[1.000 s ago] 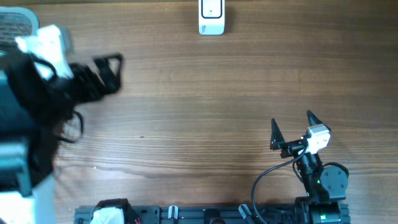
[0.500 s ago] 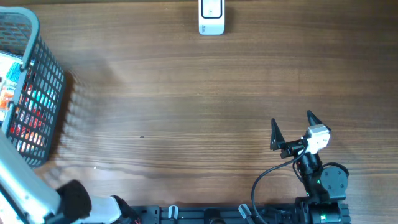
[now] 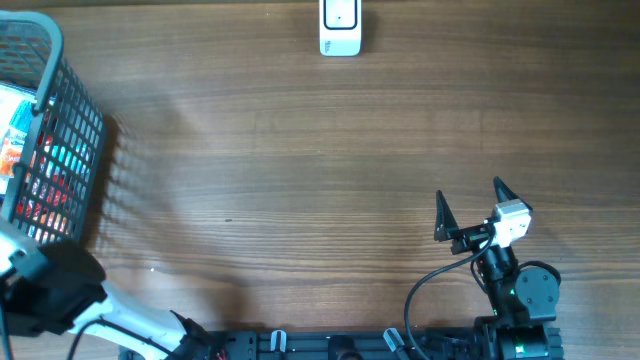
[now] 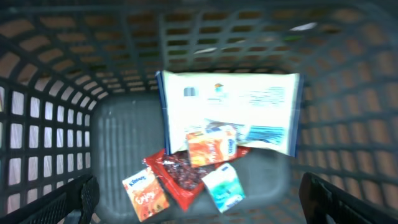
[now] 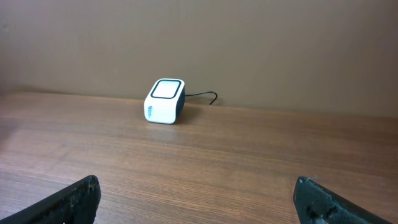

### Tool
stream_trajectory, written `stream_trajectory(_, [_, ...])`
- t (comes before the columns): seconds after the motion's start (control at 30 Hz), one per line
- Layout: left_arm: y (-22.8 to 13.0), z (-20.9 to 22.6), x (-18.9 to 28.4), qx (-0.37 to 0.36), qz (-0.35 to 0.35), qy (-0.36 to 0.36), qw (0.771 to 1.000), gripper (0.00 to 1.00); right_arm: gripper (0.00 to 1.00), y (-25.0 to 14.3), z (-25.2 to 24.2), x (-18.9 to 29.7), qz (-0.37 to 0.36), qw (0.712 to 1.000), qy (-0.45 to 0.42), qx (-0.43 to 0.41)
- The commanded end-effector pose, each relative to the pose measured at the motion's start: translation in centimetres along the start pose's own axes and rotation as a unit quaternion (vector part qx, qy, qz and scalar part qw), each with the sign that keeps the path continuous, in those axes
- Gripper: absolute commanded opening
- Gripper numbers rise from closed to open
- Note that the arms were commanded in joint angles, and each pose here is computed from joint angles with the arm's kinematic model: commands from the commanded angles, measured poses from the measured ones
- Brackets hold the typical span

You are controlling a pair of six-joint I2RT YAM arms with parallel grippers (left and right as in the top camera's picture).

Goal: Scan the item barcode
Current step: 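Swing the left gripper over the grey basket and lower into it, then grasp the small orange tissue pack in the basket with the left gripper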

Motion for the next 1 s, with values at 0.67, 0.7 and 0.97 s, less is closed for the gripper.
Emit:
stream_trajectory(0.67, [-4.9,1.8,-13.8,-0.015,0.165,0.121,0.979,1.0,1.0,0.0,-0.2,0.0,0.0,1.0,-0.007,0.006])
stream_trajectory(0.7, [-5.1,1.7,-14.2,-0.015,0.172,0.119,0.978,1.0,1.0,0.0,-0.2,0.0,0.0,1.0,-0.007,0.006])
stream_trajectory(0.97, [-6.4,1.4,-15.8,-0.016,0.201,0.116,0.973,1.0,1.0,0.0,-0.2,0.0,0.0,1.0,-0.007,0.006])
Point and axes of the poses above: each gripper's point midway between its finger pads, its own x axis back along the fingers, its own z axis along the line the jaws close on, y = z × x, the point moved 5 cm from there along x, back along the fingers, and after that the axes turned 7 degrees about x, right-handed, at the moved point
